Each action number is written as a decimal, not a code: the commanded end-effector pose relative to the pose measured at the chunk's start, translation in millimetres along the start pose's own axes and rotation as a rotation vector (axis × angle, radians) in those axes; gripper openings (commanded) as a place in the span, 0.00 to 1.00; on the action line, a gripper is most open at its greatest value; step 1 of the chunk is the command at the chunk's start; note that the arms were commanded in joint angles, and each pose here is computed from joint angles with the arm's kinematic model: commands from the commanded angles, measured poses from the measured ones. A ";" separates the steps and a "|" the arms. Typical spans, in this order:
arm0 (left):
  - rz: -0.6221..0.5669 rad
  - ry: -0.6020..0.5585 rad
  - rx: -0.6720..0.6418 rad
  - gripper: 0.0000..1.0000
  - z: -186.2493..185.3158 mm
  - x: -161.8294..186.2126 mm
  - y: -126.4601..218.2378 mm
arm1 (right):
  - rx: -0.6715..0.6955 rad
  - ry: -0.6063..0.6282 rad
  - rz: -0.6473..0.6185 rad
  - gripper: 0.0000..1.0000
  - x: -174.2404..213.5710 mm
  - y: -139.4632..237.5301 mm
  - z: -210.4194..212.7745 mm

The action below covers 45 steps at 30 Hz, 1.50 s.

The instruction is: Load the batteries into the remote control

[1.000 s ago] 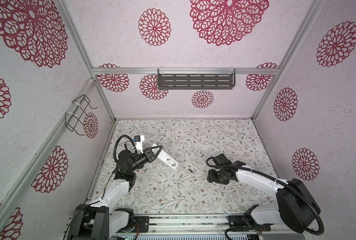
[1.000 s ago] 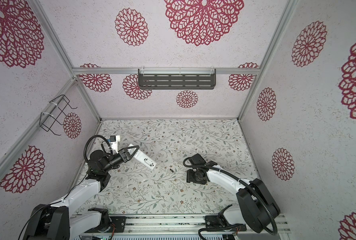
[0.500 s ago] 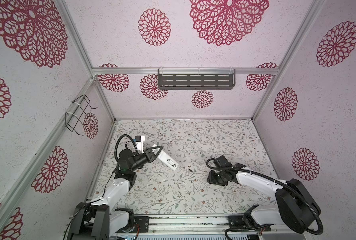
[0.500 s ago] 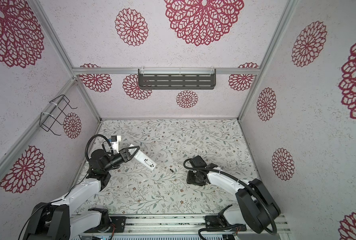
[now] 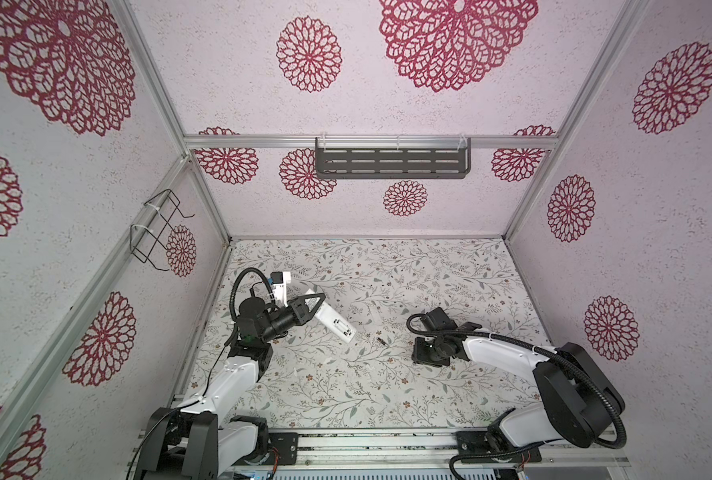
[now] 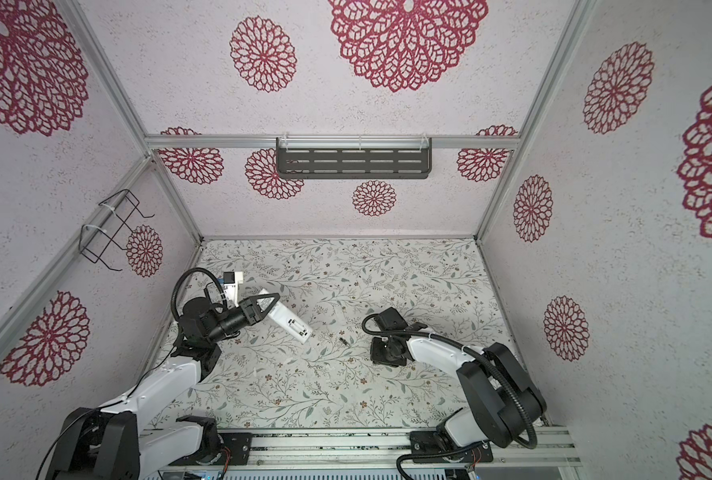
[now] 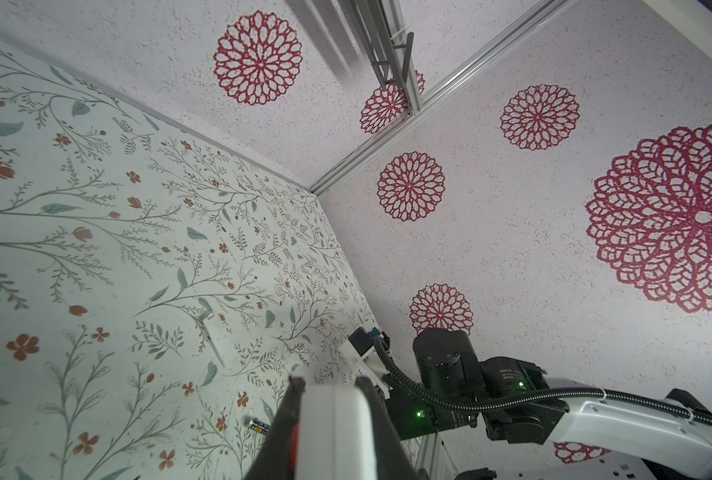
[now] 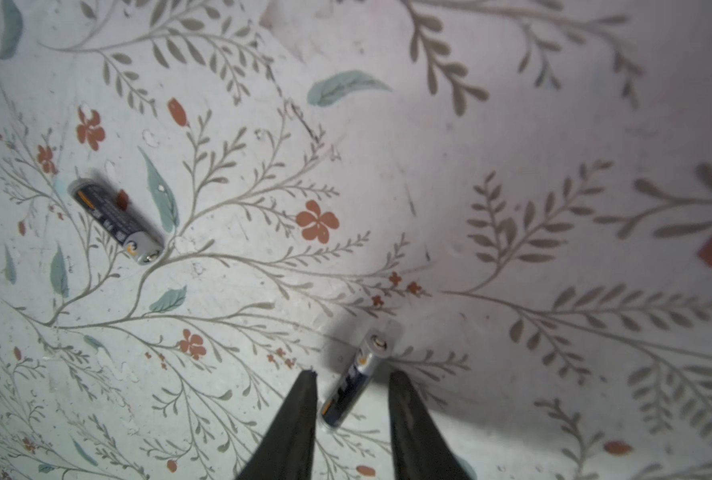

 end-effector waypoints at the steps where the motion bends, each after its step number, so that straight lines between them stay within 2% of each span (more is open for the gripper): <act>1: -0.022 -0.046 0.033 0.00 -11.9 -5.5 2.3 | 0.044 0.061 0.011 0.28 -4.8 0.8 5.3; 5: -0.031 -0.050 0.031 0.00 -11.1 -4.3 3.8 | 0.089 0.129 0.039 0.27 -2.3 0.0 16.1; 11: -0.031 -0.048 0.032 0.00 -10.6 -3.9 3.8 | 0.142 0.234 0.054 0.19 6.0 -1.2 29.7; 18: -0.029 -0.044 0.038 0.00 -10.1 -3.5 3.8 | 0.101 0.389 0.067 0.14 26.8 -3.8 42.8; 23: -0.034 -0.046 0.034 0.00 -9.0 -2.5 4.4 | 0.058 0.430 0.064 0.14 34.1 -1.8 43.0; 25: -0.033 -0.046 0.035 0.00 -8.7 -2.2 4.5 | 0.039 0.449 0.058 0.17 35.8 0.8 44.5; 29: -0.035 -0.047 0.035 0.00 -8.1 -1.7 4.9 | 0.064 0.477 0.069 0.22 36.9 4.4 42.0; 34: -0.039 -0.050 0.037 0.00 -8.9 -1.7 5.4 | 0.069 0.492 0.077 0.23 37.6 6.6 43.4; 40: -0.039 -0.045 0.029 0.00 -4.7 -2.3 3.4 | 0.093 0.539 0.106 0.16 41.5 2.8 46.1; 45: -0.036 -0.034 0.034 0.00 -1.5 -3.9 1.6 | 0.070 0.607 0.069 0.13 33.2 5.7 55.1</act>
Point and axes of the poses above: each gripper's point midway between its finger pads, its own y axis back along the fingers, its own z axis along the line the jaws close on, x = y × z, the point moved 8 cm from there along y, back along the fingers, and after that the axes turned 12 degrees about y, right-handed, at the moved point
